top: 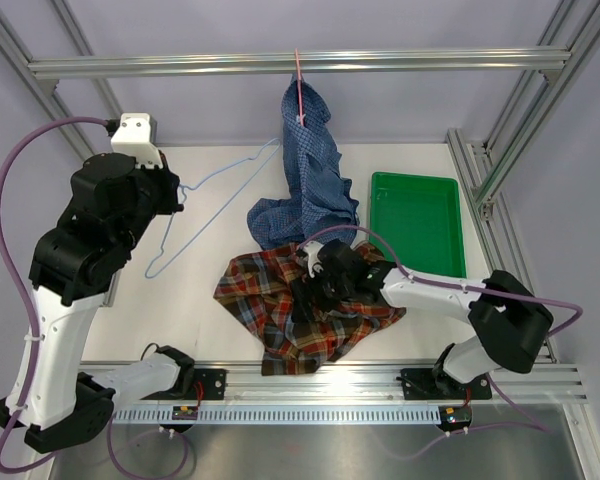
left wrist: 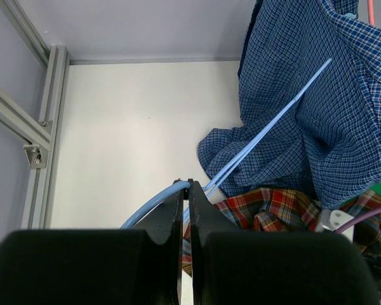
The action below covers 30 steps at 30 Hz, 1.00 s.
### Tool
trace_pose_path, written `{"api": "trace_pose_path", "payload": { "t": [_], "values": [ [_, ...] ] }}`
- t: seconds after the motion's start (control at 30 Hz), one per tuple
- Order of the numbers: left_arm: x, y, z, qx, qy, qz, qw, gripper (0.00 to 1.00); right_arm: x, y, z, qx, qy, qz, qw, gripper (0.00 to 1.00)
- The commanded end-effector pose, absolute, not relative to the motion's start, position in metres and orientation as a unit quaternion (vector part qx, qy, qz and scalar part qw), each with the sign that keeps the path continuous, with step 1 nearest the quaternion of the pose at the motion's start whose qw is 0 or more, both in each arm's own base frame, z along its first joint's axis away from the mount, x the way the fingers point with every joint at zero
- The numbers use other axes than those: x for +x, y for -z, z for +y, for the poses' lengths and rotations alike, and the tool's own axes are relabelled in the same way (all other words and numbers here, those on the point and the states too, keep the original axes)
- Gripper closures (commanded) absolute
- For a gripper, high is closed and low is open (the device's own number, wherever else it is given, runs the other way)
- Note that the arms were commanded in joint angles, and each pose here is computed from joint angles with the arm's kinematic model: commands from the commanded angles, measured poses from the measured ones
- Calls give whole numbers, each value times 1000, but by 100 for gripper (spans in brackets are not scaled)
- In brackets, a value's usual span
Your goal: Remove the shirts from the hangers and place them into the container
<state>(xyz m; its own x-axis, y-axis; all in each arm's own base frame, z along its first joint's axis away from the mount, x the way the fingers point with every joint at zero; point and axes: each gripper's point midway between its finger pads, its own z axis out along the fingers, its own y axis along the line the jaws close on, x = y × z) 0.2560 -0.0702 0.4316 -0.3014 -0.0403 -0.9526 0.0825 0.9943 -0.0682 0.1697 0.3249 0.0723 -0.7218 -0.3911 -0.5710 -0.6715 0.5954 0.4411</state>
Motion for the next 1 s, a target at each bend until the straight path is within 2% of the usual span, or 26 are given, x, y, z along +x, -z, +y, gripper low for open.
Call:
{"api": "trace_pose_path", "payload": {
  "t": [0.0, 0.27, 0.47, 0.57, 0.67, 0.73, 0.8, 0.87, 0.97],
  "values": [
    [251, -456, -73, 16, 76, 780, 621, 100, 160, -59, 339, -341, -328, 860, 189, 0],
    [249, -462, -76, 18, 89, 777, 623, 100, 149, -11, 370, -356, -251, 885, 163, 1],
    [247, -461, -76, 21, 89, 777, 623, 100, 158, 16, 369, -325, -167, 913, 183, 1],
    [247, -461, -75, 21, 86, 777, 623, 100, 160, 20, 367, -307, -145, 921, 193, 11],
    [245, -461, -72, 18, 83, 776, 625, 100, 164, 24, 357, -286, -111, 928, 210, 39],
    [245, -462, -72, 19, 85, 775, 626, 100, 164, 25, 354, -273, -97, 933, 215, 65],
    [245, -463, -72, 18, 85, 774, 628, 100, 169, 21, 350, -263, -82, 934, 230, 68],
    [245, -463, -73, 19, 86, 774, 627, 100, 170, 14, 349, -263, -75, 930, 244, 76],
    [246, -460, -74, 19, 86, 776, 625, 100, 178, -2, 347, -258, -62, 925, 272, 95]
  ]
}}
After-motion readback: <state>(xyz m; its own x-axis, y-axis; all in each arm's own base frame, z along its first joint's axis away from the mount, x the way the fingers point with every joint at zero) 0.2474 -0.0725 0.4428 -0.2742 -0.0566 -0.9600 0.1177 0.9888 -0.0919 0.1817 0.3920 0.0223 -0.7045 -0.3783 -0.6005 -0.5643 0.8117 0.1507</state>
